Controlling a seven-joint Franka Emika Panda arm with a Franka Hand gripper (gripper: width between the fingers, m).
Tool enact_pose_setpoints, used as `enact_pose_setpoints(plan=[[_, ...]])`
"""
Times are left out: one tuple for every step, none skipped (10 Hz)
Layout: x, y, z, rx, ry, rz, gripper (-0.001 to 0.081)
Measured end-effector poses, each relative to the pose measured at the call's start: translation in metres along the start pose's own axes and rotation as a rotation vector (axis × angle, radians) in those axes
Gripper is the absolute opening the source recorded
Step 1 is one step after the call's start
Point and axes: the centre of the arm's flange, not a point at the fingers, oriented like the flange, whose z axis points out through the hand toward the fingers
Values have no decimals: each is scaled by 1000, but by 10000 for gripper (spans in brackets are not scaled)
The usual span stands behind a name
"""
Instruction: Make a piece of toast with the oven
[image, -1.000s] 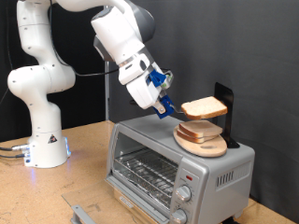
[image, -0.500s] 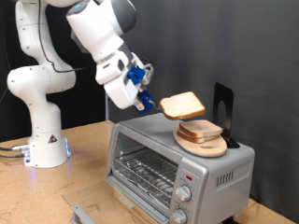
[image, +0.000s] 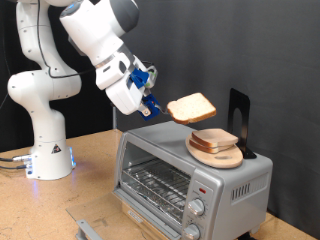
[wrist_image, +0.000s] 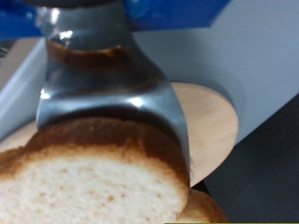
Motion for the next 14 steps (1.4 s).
enact_pose_setpoints(plan=[[1, 11, -8, 5, 7, -14, 366], [1, 24, -16, 7, 11, -19, 366], [0, 38, -25, 6, 17, -14, 366], [0, 51, -33, 5, 23, -12, 366], [-1, 65, -41, 7, 34, -27, 366], [-3, 79, -50, 4, 39, -54, 366], [-6, 92, -57, -5, 38, -77, 366], [-9, 102, -63, -15, 34, -92, 366], [-12, 111, -66, -25, 31, -101, 366], [-15, 118, -66, -43, 24, -104, 366], [-18, 122, -65, -60, 22, -103, 366], [-20, 125, -62, -73, 24, -102, 366], [-21, 124, -61, -70, 22, -101, 366], [-21, 124, -61, -63, 15, -96, 366]])
